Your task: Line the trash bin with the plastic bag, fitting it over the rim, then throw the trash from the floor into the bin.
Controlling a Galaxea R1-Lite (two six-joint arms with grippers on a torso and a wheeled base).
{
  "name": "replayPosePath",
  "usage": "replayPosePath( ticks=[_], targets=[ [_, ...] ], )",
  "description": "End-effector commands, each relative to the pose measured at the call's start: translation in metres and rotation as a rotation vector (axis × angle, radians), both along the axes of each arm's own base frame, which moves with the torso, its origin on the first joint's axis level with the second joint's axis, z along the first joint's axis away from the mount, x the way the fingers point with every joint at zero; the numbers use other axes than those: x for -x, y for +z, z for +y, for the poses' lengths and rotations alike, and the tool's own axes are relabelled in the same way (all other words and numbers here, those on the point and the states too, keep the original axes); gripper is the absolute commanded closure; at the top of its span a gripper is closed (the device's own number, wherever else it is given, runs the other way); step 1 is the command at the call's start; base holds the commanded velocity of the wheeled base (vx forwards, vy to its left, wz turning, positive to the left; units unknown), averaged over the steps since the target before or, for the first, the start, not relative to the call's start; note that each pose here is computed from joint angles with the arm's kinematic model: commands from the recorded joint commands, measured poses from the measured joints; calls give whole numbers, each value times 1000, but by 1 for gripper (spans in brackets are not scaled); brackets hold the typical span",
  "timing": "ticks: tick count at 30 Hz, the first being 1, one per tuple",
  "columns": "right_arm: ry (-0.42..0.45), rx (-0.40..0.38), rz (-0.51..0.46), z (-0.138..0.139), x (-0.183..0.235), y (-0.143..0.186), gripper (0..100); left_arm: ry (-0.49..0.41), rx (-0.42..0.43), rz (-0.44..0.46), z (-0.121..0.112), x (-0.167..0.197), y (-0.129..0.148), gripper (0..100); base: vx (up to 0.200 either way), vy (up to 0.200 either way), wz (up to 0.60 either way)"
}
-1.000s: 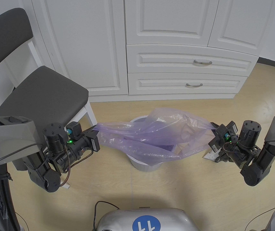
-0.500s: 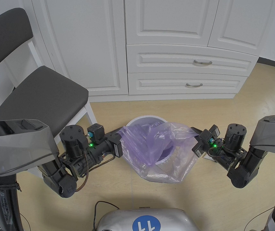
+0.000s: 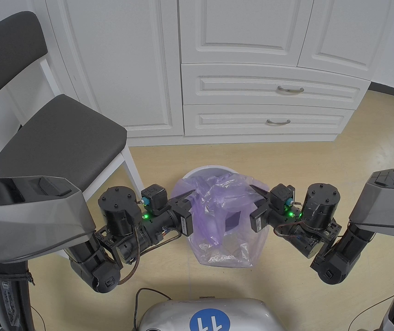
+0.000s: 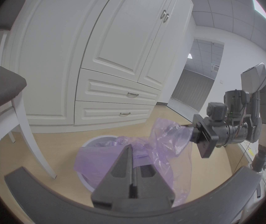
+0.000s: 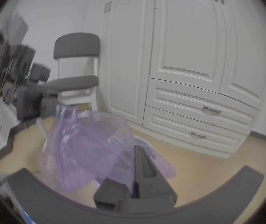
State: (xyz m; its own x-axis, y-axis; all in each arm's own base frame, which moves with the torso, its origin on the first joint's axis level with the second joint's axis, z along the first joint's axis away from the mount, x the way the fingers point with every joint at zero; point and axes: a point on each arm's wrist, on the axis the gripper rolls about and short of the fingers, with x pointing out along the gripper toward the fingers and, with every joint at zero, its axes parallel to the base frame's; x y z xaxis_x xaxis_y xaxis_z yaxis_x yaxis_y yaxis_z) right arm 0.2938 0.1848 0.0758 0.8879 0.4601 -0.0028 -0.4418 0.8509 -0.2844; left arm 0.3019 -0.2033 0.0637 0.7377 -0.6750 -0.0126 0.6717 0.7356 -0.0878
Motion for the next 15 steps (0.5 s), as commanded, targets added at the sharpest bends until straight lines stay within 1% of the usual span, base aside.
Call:
replayPosePath(
  ticks=[1,2,3,4,5,6,8,9,12,15],
  targets=[
    [-21,-158,0,24,-6,24,100,-4,-9,20,-1,1,-6,100,0,0,0],
    [-38,-210,63,27,-13,27,100,-4,-9,22,0,2,-6,100,0,0,0],
    [-38,-213,68,28,-14,27,100,-4,-9,22,0,2,-6,100,0,0,0],
    [-42,-257,118,31,-16,31,100,-7,-15,31,0,4,-8,100,0,0,0],
    [-45,-276,139,33,-16,35,100,-10,-18,35,-1,5,-9,100,0,0,0],
    [-46,-282,148,33,-16,36,100,-14,-18,35,-2,6,-9,100,0,0,0],
    [-45,-311,199,40,-12,43,100,-36,-24,46,-9,10,-14,100,0,0,0],
    [-45,-317,203,40,-12,44,100,-39,-25,49,-10,10,-15,100,0,0,0],
    [-64,-356,274,53,-7,52,100,-79,-22,85,-25,16,-26,100,0,0,0],
    [-90,-408,317,64,-6,60,100,-85,-26,106,-33,15,-37,100,0,0,0]
  ],
)
